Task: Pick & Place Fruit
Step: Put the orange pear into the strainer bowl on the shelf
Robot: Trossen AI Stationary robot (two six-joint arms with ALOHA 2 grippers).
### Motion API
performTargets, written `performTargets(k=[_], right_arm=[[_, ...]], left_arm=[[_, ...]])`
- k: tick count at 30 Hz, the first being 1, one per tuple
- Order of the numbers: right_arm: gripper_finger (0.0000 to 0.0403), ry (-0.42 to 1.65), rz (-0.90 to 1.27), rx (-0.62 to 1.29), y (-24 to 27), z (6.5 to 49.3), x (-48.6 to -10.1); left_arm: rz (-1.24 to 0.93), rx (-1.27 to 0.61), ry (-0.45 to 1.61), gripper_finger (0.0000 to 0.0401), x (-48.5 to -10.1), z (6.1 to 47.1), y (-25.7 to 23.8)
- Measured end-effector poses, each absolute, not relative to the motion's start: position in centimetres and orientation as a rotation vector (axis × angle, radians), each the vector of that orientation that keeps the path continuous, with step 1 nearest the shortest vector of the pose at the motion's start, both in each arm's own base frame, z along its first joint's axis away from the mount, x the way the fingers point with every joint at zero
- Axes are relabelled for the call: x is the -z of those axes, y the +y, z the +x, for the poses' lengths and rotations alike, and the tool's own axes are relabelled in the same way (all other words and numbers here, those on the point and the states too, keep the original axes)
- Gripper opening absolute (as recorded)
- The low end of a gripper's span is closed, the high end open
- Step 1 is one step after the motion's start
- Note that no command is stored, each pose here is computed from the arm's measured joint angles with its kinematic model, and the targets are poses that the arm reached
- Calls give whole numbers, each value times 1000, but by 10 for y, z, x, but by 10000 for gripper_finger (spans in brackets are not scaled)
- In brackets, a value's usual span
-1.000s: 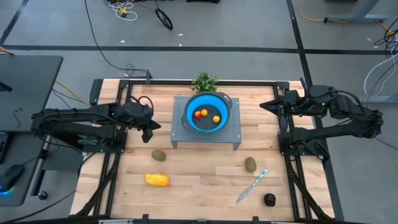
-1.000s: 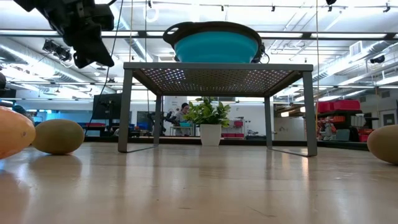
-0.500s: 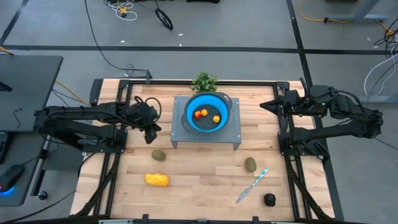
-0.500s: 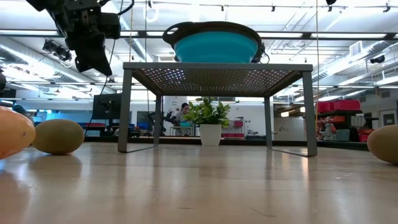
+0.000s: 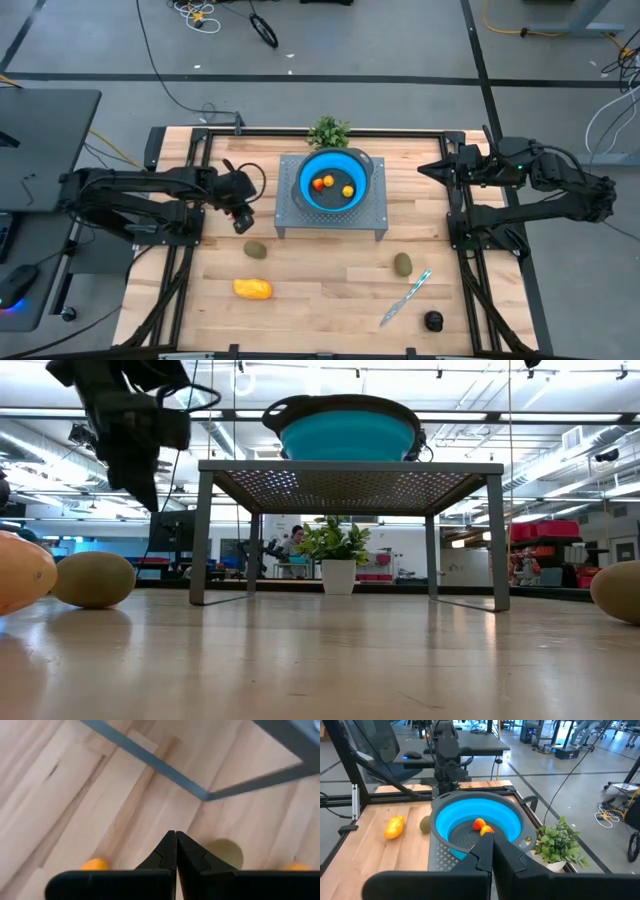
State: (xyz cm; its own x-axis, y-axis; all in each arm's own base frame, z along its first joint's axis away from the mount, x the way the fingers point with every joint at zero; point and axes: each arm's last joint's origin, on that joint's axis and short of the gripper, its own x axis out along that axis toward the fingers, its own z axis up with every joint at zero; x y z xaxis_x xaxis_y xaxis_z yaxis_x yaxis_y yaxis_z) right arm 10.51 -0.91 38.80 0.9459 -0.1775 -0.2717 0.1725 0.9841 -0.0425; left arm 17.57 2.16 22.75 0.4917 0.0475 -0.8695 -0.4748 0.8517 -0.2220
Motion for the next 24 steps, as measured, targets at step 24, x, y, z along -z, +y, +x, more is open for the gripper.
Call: performTargets(k=[24], right_arm=[[7, 278, -18, 178, -9, 105, -388]], left_arm=[[-620, -505, 1091, 25, -205, 171, 22]])
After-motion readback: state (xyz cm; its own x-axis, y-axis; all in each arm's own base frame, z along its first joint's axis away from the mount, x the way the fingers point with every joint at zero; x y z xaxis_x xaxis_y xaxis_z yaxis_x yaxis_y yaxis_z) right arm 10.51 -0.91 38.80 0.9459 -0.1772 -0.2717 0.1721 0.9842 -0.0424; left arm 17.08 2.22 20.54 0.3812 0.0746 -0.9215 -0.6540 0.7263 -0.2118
